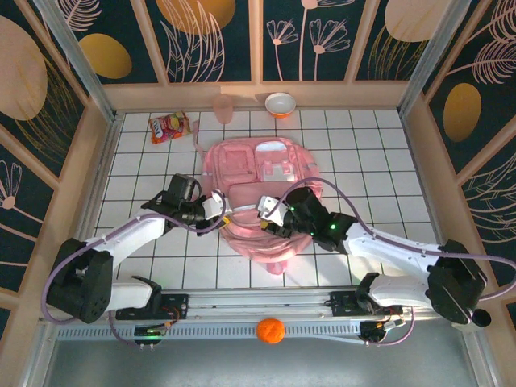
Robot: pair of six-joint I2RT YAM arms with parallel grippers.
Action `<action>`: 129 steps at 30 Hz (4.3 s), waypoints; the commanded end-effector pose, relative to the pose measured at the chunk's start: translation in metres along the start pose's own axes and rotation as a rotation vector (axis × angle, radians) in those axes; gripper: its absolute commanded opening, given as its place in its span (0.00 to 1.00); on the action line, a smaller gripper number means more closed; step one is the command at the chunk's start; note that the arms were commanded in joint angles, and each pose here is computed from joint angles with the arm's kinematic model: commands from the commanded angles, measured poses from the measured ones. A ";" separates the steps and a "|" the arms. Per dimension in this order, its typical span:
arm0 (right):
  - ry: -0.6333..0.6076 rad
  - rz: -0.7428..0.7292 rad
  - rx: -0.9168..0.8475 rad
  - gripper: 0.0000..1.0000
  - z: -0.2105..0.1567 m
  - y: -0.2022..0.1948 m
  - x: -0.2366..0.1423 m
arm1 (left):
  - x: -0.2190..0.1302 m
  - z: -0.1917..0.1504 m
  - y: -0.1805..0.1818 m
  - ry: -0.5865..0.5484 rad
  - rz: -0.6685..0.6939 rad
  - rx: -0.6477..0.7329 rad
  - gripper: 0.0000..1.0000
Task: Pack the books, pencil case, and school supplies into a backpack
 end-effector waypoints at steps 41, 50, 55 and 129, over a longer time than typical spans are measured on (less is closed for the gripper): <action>-0.055 -0.253 -0.044 0.00 0.024 0.008 0.030 | -0.016 0.036 -0.031 -0.184 -0.237 -0.595 0.00; -0.074 -0.272 0.047 0.00 0.026 -0.007 0.031 | -0.007 0.066 -0.048 -0.208 -0.342 -0.548 0.08; -0.084 -0.194 0.006 0.00 0.022 -0.005 0.024 | -0.014 0.083 -0.049 -0.250 -0.313 -0.484 0.22; -0.128 0.206 0.804 0.39 -0.005 0.028 -0.072 | 0.003 0.096 -0.050 -0.283 -0.075 0.140 0.00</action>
Point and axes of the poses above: each hand's point on the last joint's axis, 136 mm out from that joint toward the fingers, its own x axis out along the fingers, its own y axis along the line the jaws close on, z = x × y, the point moved 6 cm from there along -x, back along the fingers, and after that the axes turned 4 degrees about x, right-handed, at the moved point
